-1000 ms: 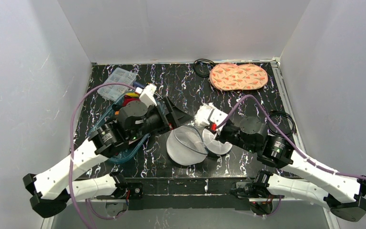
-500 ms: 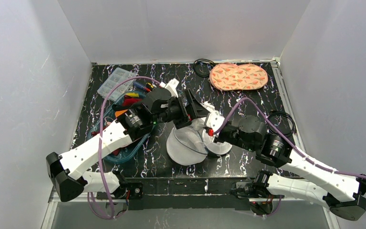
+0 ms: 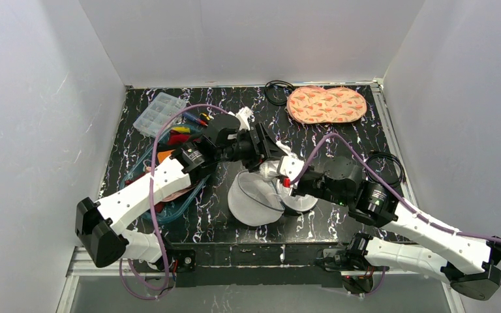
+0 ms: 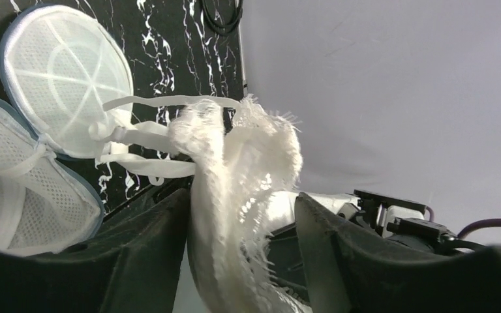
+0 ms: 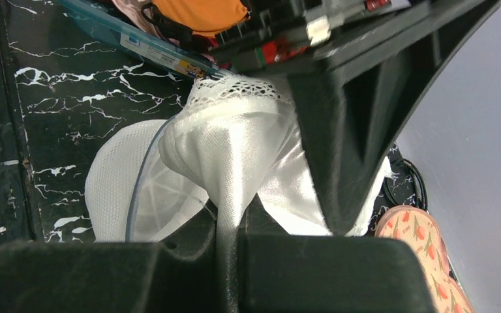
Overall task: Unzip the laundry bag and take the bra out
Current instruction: Place the bra in the bin.
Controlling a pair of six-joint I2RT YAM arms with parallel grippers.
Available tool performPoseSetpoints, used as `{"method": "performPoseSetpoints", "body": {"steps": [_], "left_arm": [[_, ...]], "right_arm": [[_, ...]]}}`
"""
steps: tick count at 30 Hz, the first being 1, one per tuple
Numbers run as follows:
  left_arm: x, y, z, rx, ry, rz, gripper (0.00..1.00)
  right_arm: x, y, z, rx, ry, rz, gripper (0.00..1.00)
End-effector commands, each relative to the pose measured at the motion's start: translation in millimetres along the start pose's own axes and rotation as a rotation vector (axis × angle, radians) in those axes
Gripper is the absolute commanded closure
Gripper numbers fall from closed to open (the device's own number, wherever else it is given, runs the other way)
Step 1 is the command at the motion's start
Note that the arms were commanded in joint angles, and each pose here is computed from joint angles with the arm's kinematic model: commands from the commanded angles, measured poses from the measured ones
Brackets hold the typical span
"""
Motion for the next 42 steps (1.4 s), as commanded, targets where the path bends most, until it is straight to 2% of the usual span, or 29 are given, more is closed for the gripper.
{"method": "performPoseSetpoints", "body": {"steps": [1, 3, 6, 8, 9, 10, 11, 12, 13, 14, 20, 24, 27, 29, 33, 39, 42], "left_arm": [[4, 1, -6, 0.051, -0.031, 0.054, 0.52], [5, 2, -4, 0.043, -0.036, 0.054, 0.69], [6, 2, -3, 0.039, -0.043, 0.059, 0.89], [6, 4, -2, 0.036, -0.047, 0.055, 1.00], [6, 4, -2, 0.037, -0.048, 0.053, 1.00], [6, 5, -2, 0.035, -0.050, 0.049, 1.00], [5, 6, -2, 0.033, -0.048, 0.042, 1.00], [5, 7, -2, 0.033, -0.047, 0.034, 1.00], [4, 9, -3, 0.036, -0.049, 0.023, 1.00], [3, 11, -5, 0.037, -0.050, 0.010, 1.00], [-11, 31, -11, 0.041, -0.074, -0.098, 1.00], [-24, 60, -7, 0.022, -0.190, -0.228, 1.00], [-31, 92, 4, -0.036, -0.324, -0.362, 1.00], [-33, 117, 13, -0.086, -0.433, -0.451, 1.00], [-35, 169, 42, -0.340, -0.524, -0.571, 1.00], [-38, 218, 88, -0.774, -0.527, -0.630, 1.00], [-39, 228, 105, -0.883, -0.502, -0.670, 1.00]], "right_arm": [[-26, 4, -8, 0.011, 0.000, -0.083, 0.99], [-27, 4, -7, 0.007, -0.005, -0.085, 0.99], [-27, 3, -7, 0.003, -0.008, -0.082, 0.99], [-28, 3, -6, -0.005, -0.012, -0.080, 0.93], [-29, 4, -6, -0.007, -0.016, -0.080, 0.84], [-31, 5, -7, -0.009, -0.027, -0.079, 0.68], [-35, 7, -7, -0.005, -0.055, -0.089, 0.50], [-42, 9, -6, -0.024, -0.080, -0.118, 0.21], [-50, 12, -4, -0.046, -0.106, -0.152, 0.04], [-60, 16, -2, -0.069, -0.141, -0.191, 0.02], [-130, 42, -1, -0.201, -0.375, -0.395, 0.01], [-164, 57, -14, -0.169, -0.572, -0.501, 0.01], [-172, 61, -21, -0.130, -0.622, -0.514, 0.01], [-168, 57, -29, -0.048, -0.690, -0.519, 0.01], [-130, 34, -40, 0.163, -0.782, -0.371, 0.01], [-79, 7, -20, 0.187, -0.835, -0.324, 0.01], [-53, 1, -10, 0.202, -0.874, -0.287, 0.01]]}}
Point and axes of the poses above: each gripper's point midway between its finger pads, its own y axis back along the fingers, its own z axis along the line the jaws close on, x = y × z, the point moved 6 cm from there along y, back along the fingers, and after that the axes turned 4 degrees about -y, right-handed, at the moved point
